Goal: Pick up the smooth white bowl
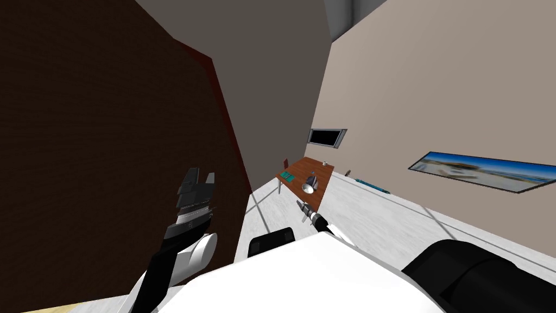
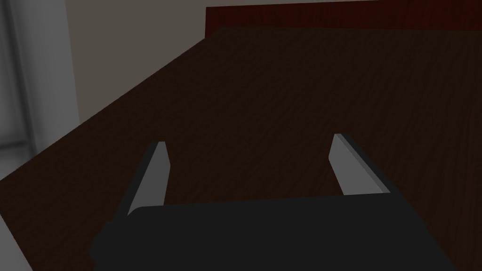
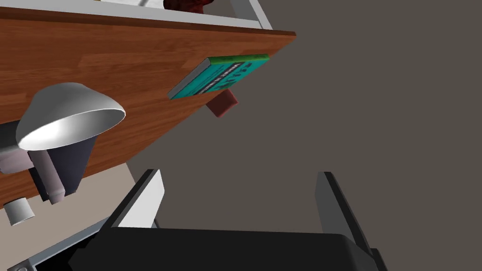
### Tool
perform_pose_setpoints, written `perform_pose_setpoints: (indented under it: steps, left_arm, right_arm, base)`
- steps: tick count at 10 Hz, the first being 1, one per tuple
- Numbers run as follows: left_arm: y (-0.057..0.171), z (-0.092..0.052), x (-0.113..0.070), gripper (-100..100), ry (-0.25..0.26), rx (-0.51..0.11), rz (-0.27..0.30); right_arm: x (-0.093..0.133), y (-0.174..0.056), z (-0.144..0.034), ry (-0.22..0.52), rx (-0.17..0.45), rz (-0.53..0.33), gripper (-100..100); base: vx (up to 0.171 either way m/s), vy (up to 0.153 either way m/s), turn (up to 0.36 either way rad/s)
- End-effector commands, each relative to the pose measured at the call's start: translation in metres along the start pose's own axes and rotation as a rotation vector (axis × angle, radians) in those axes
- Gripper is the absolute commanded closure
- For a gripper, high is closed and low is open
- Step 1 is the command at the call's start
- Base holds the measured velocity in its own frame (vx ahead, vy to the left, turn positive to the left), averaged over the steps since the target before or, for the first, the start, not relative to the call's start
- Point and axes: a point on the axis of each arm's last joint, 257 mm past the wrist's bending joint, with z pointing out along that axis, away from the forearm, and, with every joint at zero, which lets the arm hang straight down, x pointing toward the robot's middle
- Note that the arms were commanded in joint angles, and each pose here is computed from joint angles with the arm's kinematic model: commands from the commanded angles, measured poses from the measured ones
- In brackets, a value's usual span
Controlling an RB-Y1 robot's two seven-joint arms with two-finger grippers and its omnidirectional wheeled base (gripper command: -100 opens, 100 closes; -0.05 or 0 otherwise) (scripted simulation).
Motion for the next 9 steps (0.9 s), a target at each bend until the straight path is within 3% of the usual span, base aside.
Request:
perform_pose_setpoints:
  steps: [1,2,5,7,8,9]
  left_arm:
    - [0.000,0.000,0.000,0,0.000,0.000,0.000]
    - [0.000,0.000,0.000,0,0.000,0.000,0.000]
    - [0.000,0.000,0.000,0,0.000,0.000,0.000]
    - [0.000,0.000,0.000,0,0.000,0.000,0.000]
    - [0.000,0.000,0.000,0,0.000,0.000,0.000]
    - [0.000,0.000,0.000,0,0.000,0.000,0.000]
  right_arm:
    - [0.017,-0.020,-0.001,0.052,0.040,-0.071,-100]
    - [0.023,-0.027,-0.002,0.064,0.054,-0.070,-100]
    - [0.056,-0.076,-0.015,0.176,0.145,-0.204,-100]
    - [0.064,-0.086,-0.019,0.193,0.163,-0.204,-100]
    - [0.071,-0.102,-0.024,0.231,0.191,-0.269,-100]
    - [0.080,-0.115,-0.031,0.255,0.214,-0.269,-100]
  base:
    - [0.045,0.020,0.263]
    - [0.047,0.019,0.141]
    - [0.066,0.024,0.186]
    - [0.043,0.005,0.063]
    - [0.045,0.005,0.226]
    - [0.053,0.007,0.142]
